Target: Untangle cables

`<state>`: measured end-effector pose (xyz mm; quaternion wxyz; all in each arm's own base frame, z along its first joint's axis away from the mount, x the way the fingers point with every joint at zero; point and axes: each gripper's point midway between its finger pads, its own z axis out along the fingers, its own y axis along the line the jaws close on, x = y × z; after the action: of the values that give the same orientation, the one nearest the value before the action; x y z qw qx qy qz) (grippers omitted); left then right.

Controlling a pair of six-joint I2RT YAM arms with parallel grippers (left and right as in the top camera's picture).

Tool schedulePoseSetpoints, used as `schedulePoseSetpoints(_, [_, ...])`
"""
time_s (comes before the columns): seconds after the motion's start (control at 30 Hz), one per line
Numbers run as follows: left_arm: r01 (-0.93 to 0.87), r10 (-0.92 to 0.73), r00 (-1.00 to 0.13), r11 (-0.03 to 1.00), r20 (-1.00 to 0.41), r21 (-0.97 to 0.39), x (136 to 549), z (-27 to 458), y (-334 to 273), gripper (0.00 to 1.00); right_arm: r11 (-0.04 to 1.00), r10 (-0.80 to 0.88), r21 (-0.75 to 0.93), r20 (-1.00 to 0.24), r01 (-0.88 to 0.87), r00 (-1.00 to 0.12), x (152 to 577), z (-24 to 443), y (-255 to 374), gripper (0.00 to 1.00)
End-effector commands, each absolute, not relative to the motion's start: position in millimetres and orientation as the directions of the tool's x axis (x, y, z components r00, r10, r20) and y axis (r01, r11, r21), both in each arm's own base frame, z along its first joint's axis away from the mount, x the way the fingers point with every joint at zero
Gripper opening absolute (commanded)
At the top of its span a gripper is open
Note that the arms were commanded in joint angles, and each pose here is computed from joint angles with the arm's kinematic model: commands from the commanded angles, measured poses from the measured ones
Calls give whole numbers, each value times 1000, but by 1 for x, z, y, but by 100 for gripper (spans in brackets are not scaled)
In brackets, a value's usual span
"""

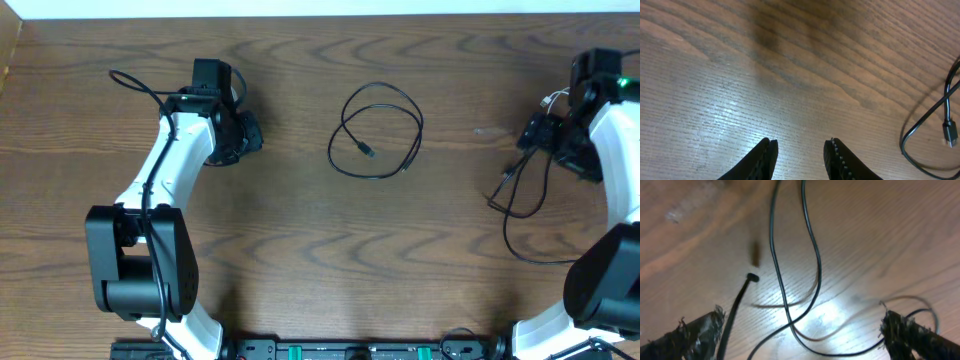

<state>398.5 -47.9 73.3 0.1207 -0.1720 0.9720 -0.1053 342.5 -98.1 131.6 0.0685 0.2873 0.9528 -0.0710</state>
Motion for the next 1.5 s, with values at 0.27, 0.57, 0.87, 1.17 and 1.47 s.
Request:
schedulePoseSetpoints(0.27, [-299, -347, -916, 926, -204, -231, 399, 73, -47, 36, 780, 582, -218, -92, 586, -808, 306, 160, -104, 99])
schedulePoseSetpoints(0.57, [-299, -347, -916, 926, -204, -231, 399, 73, -47, 36, 933, 254, 294, -124, 208, -959, 368, 152, 13, 50])
schedulePoseSetpoints(0.87, [-299, -347, -916, 926, -204, -231, 399, 73, -47, 36, 950, 9, 306, -209, -57, -978, 370, 100, 110, 1])
schedulePoseSetpoints(1.17, [-299, -347, -916, 926, -204, -231, 399, 73, -47, 36, 939, 69, 343, -290, -37, -955, 362, 45, 169, 1])
schedulePoseSetpoints(1.47, [-299, -347, -916, 926, -204, -231, 399, 73, -47, 36, 947, 64, 319, -233, -14, -970, 340, 21, 161, 1])
